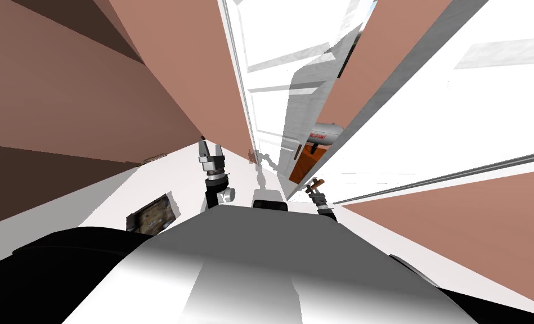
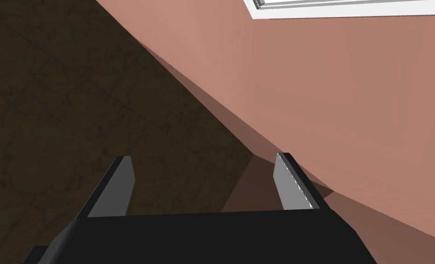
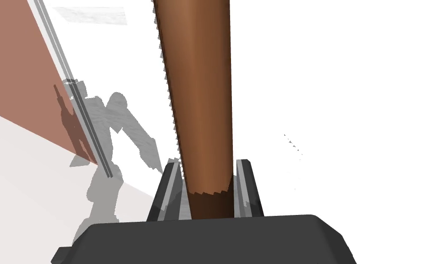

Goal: Pull the door open

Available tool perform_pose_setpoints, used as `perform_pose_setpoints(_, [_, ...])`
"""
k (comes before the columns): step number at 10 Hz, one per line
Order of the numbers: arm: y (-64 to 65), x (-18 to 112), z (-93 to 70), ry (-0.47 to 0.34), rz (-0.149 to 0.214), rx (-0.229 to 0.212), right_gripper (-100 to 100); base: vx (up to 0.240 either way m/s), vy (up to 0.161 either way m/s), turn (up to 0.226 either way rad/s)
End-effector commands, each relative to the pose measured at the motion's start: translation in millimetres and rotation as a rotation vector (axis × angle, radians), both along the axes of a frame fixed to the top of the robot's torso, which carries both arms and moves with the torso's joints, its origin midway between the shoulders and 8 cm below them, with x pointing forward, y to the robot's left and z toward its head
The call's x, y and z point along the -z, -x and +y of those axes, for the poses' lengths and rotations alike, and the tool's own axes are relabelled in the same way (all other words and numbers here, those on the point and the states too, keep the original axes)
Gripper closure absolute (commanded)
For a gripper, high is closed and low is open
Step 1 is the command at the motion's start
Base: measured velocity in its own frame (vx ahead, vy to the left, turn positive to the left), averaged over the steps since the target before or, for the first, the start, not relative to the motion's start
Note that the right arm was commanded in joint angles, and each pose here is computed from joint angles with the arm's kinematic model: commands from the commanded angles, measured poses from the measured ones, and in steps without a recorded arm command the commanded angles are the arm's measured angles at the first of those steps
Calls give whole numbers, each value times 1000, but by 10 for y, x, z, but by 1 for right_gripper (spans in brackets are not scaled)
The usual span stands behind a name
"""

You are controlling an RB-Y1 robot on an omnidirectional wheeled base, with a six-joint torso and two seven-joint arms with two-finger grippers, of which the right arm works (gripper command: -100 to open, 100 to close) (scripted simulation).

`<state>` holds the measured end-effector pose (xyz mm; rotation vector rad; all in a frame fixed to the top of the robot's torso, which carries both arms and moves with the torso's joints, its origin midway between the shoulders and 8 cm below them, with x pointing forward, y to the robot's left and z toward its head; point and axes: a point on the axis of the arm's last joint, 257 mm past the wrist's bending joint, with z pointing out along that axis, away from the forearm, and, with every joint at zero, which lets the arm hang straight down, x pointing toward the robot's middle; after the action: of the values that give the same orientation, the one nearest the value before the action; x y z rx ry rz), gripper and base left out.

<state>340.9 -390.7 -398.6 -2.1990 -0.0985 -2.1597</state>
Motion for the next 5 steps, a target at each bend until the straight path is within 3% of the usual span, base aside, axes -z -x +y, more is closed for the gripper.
perform_pose_setpoints(1, [59,-57,-11,-4,-15,-22,100,-207,-70,123])
perform_pose_setpoints(3, [82,-9,-2,-3,-1,-24,100,-117,-56,64])
perform_pose_setpoints(5, [168,-6,0,-4,-1,-43,100,-180,-59,178])
